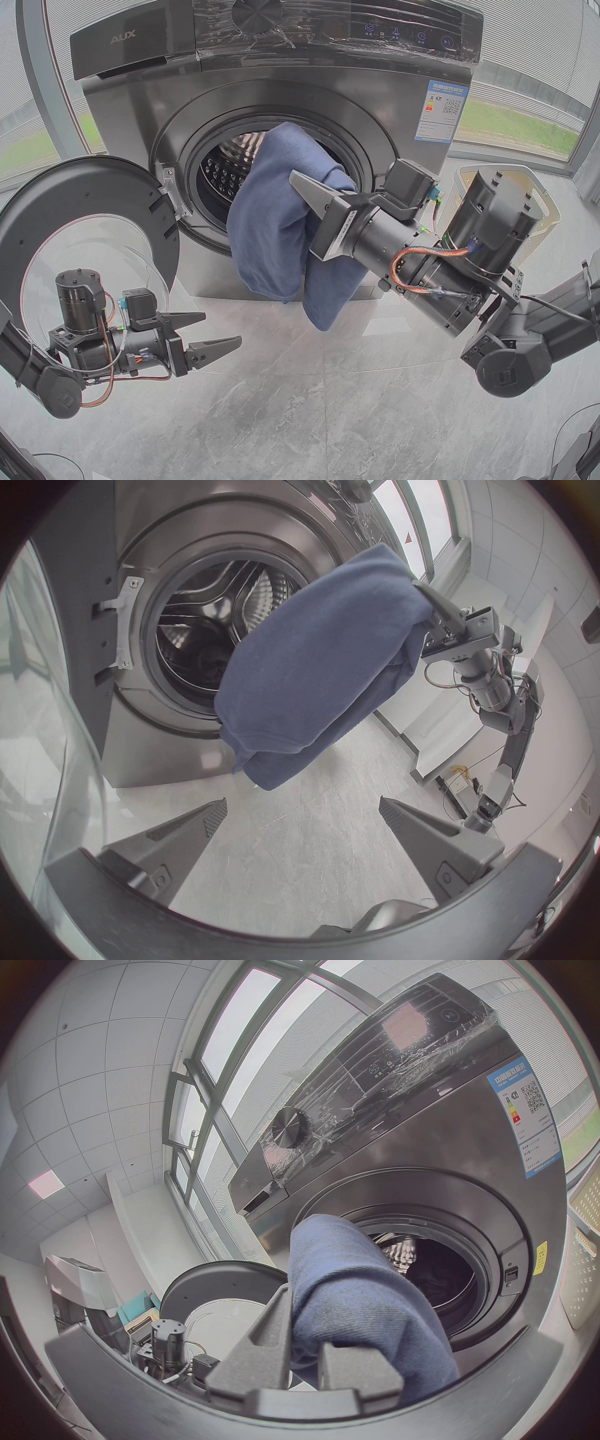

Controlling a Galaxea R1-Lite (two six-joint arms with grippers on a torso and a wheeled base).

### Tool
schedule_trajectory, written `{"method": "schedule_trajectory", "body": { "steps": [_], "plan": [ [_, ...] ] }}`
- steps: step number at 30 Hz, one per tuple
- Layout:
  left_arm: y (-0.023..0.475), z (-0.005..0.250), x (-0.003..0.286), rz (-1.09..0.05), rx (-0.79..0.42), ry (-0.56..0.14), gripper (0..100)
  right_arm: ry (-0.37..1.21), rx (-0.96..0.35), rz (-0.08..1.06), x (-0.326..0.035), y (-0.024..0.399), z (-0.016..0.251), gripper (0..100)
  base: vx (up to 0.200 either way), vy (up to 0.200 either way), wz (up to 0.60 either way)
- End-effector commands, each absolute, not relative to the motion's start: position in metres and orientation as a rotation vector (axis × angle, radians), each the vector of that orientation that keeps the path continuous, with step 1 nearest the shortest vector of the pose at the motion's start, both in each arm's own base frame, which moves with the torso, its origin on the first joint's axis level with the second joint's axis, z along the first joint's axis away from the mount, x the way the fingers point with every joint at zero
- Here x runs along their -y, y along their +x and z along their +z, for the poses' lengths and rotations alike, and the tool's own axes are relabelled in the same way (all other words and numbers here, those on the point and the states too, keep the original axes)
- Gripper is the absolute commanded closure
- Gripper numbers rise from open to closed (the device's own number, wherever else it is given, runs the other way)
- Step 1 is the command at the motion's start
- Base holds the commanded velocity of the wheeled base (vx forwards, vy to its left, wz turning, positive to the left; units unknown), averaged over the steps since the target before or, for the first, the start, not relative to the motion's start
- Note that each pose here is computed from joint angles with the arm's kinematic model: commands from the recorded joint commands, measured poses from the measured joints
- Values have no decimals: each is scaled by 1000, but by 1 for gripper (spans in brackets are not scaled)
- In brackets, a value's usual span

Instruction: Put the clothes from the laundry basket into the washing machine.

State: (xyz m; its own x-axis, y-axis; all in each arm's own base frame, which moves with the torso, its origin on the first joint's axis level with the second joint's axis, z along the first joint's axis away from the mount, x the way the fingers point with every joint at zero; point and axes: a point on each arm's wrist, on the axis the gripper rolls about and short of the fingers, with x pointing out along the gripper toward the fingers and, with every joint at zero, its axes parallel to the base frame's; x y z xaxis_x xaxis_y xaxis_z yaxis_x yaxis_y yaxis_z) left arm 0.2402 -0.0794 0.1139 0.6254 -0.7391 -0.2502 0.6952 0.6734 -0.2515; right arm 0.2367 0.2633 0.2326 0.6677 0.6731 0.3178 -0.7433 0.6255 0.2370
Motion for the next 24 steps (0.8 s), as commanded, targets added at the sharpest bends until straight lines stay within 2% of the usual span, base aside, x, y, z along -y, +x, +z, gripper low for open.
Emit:
{"method": "schedule_trajectory", "body": {
  "steps": [1, 13, 24],
  "plan": [
    [261, 92, 93, -840, -370, -135, 0, 368, 206, 829, -264, 232, 233, 100, 0, 0, 0],
    [294, 79, 102, -796, -279, -153, 0, 370, 195, 854, -266, 219, 233, 100, 0, 0, 0],
    [312, 84, 107, -766, -221, -174, 0, 369, 191, 856, -266, 218, 232, 100, 0, 0, 0]
  ]
}}
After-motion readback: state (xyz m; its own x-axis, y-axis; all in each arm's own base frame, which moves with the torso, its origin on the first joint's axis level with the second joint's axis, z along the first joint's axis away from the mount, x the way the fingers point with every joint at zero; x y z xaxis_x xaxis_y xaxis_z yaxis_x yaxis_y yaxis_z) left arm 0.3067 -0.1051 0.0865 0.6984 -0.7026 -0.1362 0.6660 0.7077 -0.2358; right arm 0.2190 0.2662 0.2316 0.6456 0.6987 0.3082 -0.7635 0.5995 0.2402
